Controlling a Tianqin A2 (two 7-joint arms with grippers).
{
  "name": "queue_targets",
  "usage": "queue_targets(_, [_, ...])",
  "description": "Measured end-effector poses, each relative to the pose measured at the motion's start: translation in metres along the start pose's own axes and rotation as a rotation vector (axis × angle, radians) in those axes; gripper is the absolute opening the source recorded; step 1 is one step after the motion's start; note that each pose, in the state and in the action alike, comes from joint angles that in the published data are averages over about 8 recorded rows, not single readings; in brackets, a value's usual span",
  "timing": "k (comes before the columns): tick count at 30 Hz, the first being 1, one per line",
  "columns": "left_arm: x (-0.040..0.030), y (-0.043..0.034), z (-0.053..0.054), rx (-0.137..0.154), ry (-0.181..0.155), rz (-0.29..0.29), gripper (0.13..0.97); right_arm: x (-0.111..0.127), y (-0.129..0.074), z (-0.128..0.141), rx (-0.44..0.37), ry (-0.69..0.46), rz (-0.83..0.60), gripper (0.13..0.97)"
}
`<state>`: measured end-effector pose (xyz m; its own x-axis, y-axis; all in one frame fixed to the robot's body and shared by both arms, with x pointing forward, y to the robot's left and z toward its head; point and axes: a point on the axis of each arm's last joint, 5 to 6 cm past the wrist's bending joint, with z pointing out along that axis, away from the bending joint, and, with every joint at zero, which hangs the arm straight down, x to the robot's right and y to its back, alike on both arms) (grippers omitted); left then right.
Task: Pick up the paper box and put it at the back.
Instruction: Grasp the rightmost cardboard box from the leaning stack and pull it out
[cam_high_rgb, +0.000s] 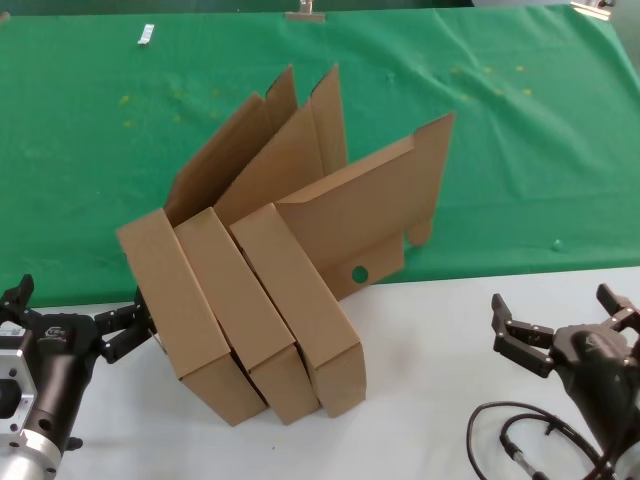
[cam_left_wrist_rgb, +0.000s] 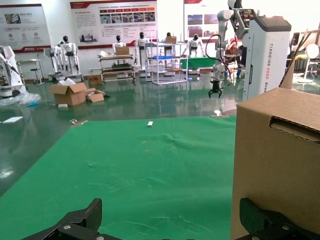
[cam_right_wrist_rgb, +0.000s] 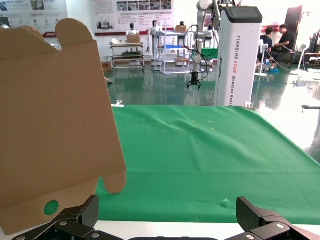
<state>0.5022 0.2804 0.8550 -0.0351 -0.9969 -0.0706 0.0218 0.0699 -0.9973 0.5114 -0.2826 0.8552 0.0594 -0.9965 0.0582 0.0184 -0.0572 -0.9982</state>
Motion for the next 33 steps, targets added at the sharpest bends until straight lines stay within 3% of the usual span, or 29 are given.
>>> queue_targets(16, [0.0, 0.0, 0.0, 0.0, 0.0, 0.0, 0.957, 0.0, 0.0, 0.0, 0.0, 0.0, 0.0, 0.966])
queue_targets(28, [0.0, 0.0, 0.0, 0.0, 0.0, 0.0, 0.892, 0.0, 0.0, 0.0, 0.0, 0.0, 0.0, 0.966])
queue_targets(33, [0.0, 0.0, 0.0, 0.0, 0.0, 0.0, 0.811, 0.0, 0.0, 0.0, 0.0, 0.0, 0.0, 0.966])
